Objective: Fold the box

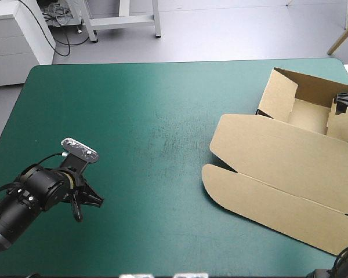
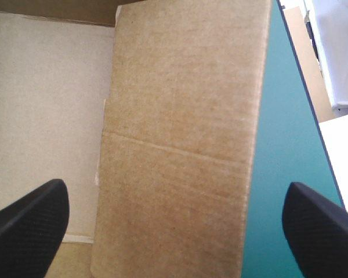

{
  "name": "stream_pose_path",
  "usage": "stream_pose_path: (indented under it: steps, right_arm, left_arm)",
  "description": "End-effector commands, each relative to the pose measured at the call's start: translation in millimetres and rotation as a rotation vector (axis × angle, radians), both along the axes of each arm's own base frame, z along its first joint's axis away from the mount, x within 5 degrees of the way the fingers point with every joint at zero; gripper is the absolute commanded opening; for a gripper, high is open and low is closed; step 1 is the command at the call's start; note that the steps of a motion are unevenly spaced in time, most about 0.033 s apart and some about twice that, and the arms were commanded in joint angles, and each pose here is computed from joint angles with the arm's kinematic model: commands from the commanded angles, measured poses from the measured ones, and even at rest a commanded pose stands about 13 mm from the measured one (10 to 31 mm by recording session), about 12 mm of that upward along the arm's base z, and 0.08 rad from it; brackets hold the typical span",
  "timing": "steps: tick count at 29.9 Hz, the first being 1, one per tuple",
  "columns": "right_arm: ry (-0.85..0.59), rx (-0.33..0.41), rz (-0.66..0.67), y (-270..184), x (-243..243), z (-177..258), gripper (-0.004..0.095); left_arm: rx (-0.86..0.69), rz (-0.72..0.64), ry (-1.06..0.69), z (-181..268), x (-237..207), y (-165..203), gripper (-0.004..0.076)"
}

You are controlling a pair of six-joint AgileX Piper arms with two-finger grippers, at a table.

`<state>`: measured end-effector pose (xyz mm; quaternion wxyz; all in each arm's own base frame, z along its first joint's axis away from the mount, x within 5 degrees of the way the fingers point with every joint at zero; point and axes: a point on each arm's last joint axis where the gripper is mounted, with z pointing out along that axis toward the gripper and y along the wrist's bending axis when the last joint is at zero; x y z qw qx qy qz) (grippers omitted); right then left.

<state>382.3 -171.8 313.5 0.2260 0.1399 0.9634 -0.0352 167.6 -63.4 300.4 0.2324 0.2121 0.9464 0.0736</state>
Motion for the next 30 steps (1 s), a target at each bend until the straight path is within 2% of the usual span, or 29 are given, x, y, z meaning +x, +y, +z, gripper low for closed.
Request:
stream_pose_path:
  steps: [1,7,9,12,13,19,30]
  right_arm:
    - [-0.097,-0.047,0.001,4,-14,39,0.0848]
    - [-0.181,-0.03,-0.007,15,-30,69,0.0502]
    - [-0.198,-0.023,-0.003,20,-36,78,0.0334]
    - [-0.198,0.0,0.008,27,-45,87,0.0017]
    - [-0.196,0.011,0.017,29,-47,89,-0.0016]
    - [-0.308,0.054,0.154,65,-65,122,-0.0009]
    - [-0.417,-0.047,0.487,173,-108,170,-0.0008]
  left_arm:
    - [-0.019,-0.007,-0.07,12,2,0,-0.001]
    - [-0.023,-0.001,-0.072,12,2,0,-0.001]
    - [-0.016,-0.002,-0.076,12,2,0,-0.001]
    - [-0.02,-0.006,-0.087,12,3,0,-0.001]
    - [-0.023,-0.008,-0.092,13,3,-1,-0.001]
    - [-0.069,-0.027,-0.154,18,4,-3,-0.001]
    - [-0.168,-0.031,-0.241,35,-12,1,-0.001]
